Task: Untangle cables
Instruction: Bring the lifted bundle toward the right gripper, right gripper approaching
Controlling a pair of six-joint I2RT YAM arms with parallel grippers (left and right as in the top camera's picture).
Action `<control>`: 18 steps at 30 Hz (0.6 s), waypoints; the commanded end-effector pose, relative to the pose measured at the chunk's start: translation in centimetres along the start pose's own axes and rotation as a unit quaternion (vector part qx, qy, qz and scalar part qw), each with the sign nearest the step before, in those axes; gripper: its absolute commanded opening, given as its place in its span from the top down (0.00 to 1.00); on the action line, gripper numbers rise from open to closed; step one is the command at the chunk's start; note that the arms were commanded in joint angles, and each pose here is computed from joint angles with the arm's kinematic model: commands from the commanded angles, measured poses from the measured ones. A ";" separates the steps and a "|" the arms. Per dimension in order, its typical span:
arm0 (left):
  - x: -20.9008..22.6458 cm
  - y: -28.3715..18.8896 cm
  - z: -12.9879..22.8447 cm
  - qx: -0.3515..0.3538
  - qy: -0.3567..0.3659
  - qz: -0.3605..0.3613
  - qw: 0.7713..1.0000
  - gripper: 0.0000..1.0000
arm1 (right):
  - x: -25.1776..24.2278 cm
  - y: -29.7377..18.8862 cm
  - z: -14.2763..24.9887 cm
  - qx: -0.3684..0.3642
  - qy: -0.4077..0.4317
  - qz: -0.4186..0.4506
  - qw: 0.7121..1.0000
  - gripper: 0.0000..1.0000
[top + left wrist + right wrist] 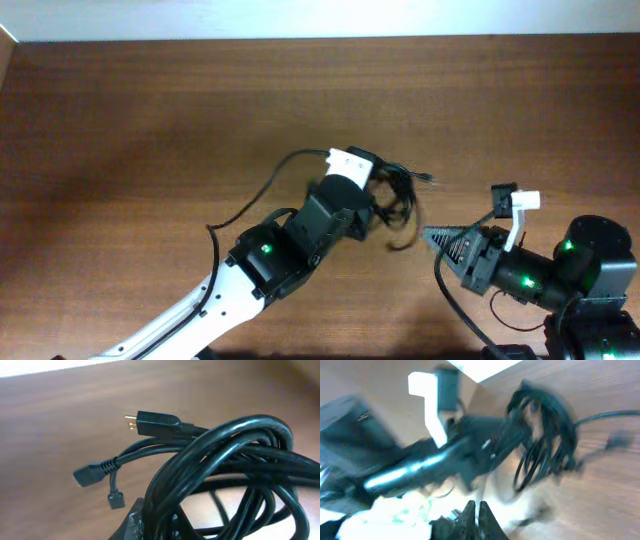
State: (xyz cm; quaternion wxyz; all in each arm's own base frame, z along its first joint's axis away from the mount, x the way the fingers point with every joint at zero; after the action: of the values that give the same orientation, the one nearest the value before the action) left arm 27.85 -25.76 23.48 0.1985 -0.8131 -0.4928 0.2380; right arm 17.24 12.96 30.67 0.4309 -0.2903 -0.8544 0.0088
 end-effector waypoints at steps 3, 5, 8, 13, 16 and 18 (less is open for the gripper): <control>6.1 -1.8 -2.7 -0.075 0.024 -0.175 0.981 1.00 | 2.5 -0.7 0.3 0.009 -0.030 -0.048 0.998 0.96; 5.5 -3.6 -3.8 -0.096 0.012 -0.149 0.984 1.00 | 2.3 -0.7 0.2 0.006 -0.030 -0.042 0.999 0.96; 2.4 -6.5 -4.8 -0.111 0.007 -0.023 0.994 1.00 | 1.7 -0.6 -0.2 -0.004 -0.029 -0.022 0.999 0.27; -2.2 -6.9 -4.7 -0.096 0.032 0.122 0.987 1.00 | 3.4 -0.8 -0.6 -0.006 -0.065 -0.067 0.996 0.06; -5.0 -6.6 -4.5 -0.102 0.045 0.157 0.981 1.00 | 3.4 -0.7 -0.7 -0.010 -0.093 -0.066 0.993 0.06; -5.9 -6.0 -3.9 -0.093 0.051 0.166 0.981 1.00 | 3.5 -0.7 -0.9 -0.012 -0.097 -0.067 0.993 0.06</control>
State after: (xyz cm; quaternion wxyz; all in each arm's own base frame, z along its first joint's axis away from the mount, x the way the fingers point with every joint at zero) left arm 24.07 -27.63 31.06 0.1025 -0.9001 -0.3809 0.1849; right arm 16.35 13.66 32.98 0.3662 -0.2470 -0.8972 -0.0019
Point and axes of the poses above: each gripper's point midway between its finger pads, its own y axis out along the fingers, its own x axis along the line the jaws close on, z = x × y, the point moved 2 cm from there along -y, back along the fingers, and after that the axes turned 4 degrees about -y, right-handed, at the moved point
